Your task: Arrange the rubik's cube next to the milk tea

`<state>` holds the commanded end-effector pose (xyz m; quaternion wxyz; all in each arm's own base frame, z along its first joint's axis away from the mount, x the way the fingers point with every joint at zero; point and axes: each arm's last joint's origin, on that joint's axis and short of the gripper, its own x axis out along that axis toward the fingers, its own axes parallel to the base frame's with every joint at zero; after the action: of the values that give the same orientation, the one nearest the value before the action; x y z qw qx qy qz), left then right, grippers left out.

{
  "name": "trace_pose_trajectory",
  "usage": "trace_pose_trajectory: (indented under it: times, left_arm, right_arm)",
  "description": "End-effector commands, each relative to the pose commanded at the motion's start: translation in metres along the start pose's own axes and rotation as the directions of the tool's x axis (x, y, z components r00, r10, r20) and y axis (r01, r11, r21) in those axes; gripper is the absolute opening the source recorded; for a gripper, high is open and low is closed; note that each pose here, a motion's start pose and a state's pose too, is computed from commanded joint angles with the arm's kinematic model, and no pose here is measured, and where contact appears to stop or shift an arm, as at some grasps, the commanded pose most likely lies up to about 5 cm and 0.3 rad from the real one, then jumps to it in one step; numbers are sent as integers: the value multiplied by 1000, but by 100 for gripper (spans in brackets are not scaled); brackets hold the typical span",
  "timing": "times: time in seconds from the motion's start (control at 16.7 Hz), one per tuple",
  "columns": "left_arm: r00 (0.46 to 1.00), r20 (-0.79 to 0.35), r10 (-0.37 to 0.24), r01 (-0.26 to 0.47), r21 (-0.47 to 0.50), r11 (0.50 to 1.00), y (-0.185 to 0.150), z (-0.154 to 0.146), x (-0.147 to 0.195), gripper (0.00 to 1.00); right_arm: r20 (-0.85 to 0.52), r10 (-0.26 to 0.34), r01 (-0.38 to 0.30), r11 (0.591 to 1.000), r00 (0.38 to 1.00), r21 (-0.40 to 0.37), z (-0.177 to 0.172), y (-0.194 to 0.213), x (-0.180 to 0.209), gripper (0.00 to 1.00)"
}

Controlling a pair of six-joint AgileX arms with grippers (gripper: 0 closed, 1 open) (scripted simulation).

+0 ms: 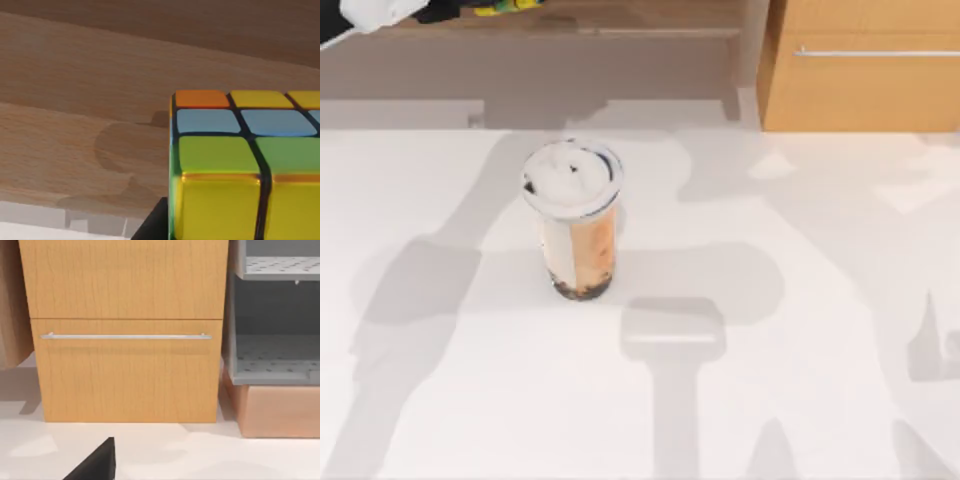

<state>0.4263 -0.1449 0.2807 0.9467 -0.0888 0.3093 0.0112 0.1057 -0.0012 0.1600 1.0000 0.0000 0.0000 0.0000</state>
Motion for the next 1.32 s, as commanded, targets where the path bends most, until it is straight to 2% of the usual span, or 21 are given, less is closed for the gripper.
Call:
trace_pose_trajectory:
  times: [0.12,0.3,0.54,0.72,0.96,1.32]
  left_arm:
    - [982,-178,64,-60,23,998,28,-8,-4,0]
    - [886,-442,143,-116,88,989,64,-31,-2,0]
    - [696,-694,184,-91,169,981,92,-68,7,0]
    - [604,-776,181,-38,199,979,95,-89,14,0]
    - [597,-782,180,-31,202,979,95,-92,15,0]
    - [632,-755,174,-16,213,977,105,-75,14,0]
  right_arm:
    - [0,0,0,1000,1000,0,0,0,0,100]
    - [0,0,0,1000,1000,0,0,0,0,100]
    - [0,0,0,1000,1000,0,0,0,0,100]
    - [0,0,0,1000,1000,0,0,0,0,100]
    - [0,0,0,1000,1000,0,0,0,0,100]
    - [0,0,0,1000,1000,0,0,0,0,100]
